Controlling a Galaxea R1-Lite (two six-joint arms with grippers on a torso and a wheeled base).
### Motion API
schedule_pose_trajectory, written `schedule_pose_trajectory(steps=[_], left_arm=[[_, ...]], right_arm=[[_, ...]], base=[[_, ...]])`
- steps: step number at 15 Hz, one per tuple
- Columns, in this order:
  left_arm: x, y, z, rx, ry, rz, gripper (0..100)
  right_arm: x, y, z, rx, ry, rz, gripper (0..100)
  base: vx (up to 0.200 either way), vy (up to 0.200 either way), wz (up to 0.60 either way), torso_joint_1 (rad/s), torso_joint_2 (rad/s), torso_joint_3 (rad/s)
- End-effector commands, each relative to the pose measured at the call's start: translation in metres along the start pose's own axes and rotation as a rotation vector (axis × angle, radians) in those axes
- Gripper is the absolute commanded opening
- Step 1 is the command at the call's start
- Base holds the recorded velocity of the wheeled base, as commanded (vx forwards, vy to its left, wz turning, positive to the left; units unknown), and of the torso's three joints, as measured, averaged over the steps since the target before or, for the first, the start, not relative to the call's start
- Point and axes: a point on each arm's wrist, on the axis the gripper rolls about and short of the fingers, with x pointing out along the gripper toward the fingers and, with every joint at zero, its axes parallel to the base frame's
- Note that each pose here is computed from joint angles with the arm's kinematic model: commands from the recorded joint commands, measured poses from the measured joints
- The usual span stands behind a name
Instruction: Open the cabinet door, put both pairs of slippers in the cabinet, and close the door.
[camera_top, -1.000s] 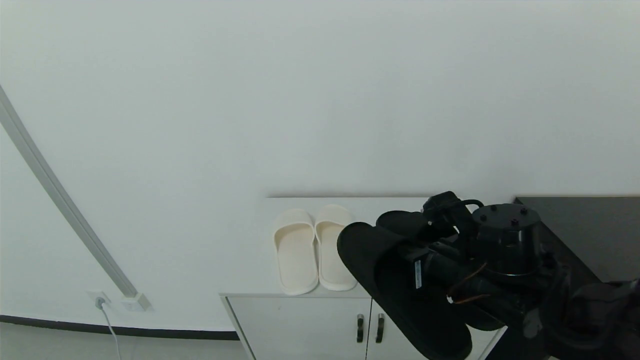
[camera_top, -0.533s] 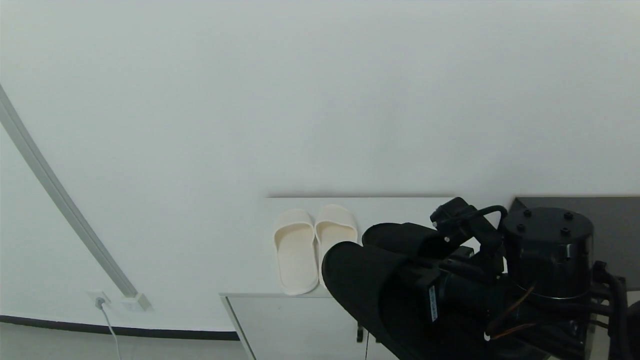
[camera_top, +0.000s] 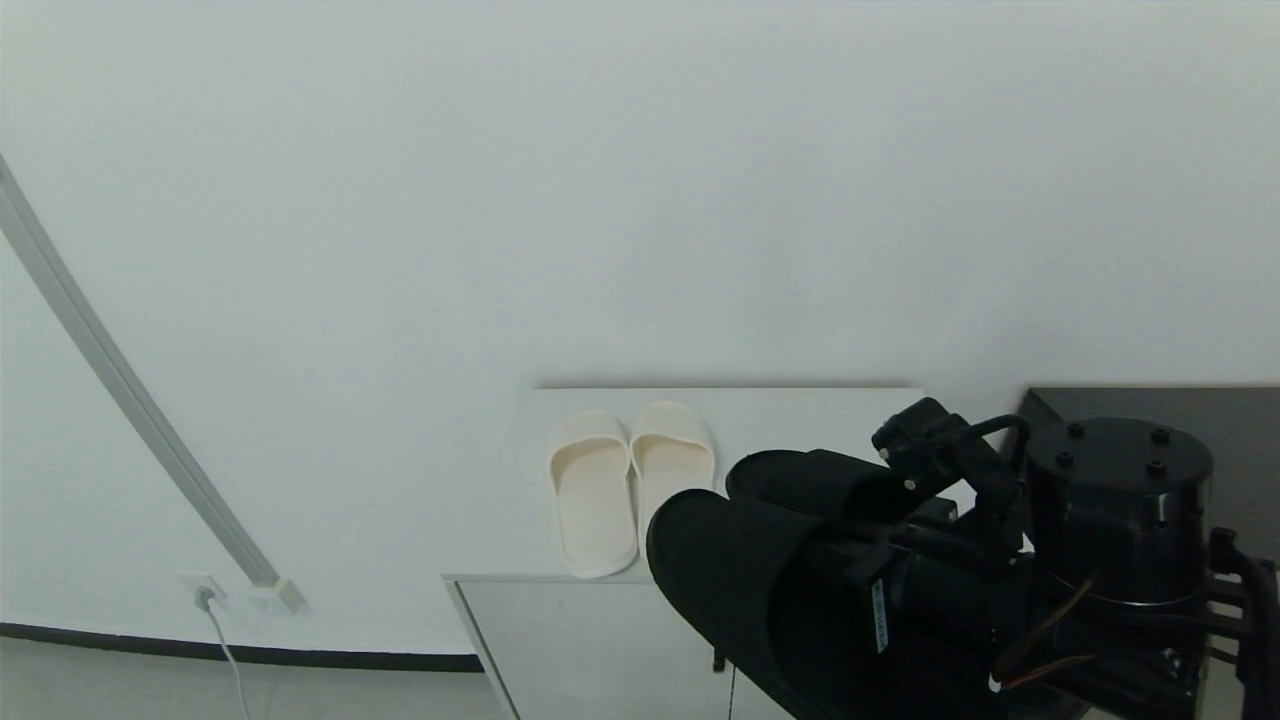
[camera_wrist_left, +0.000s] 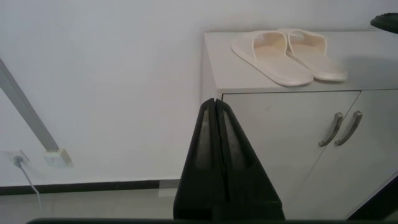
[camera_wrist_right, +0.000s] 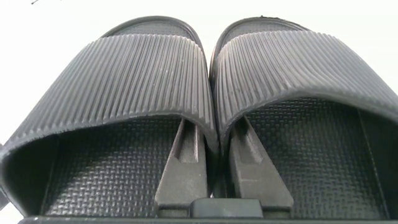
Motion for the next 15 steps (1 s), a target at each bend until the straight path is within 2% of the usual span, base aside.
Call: schedule_pose_trajectory(steps=[1, 7, 15], left_arm=[[0.0000, 0.0000, 0.0001, 0.000, 0.000, 0.000, 0], [0.0000, 0.0000, 0.0001, 0.000, 0.000, -0.002, 0], [0.0000, 0.0000, 0.0001, 0.000, 0.000, 0.000, 0]], right_arm=[[0.0006, 0.0000, -0.0017, -0.002, 0.007, 0.002, 0], [0.0006, -0.0017, -0.0021, 0.000, 0.006, -0.007, 0], [-0.0003, -0.0034, -0.0051, -0.006, 0.016, -0.013, 0]], base=[[-0.200, 0.000, 0.00, 0.002, 0.00, -0.002], [-0.200, 0.000, 0.00, -0.004, 0.00, 0.005], [0.000, 0.000, 0.00, 0.000, 0.00, 0.000]])
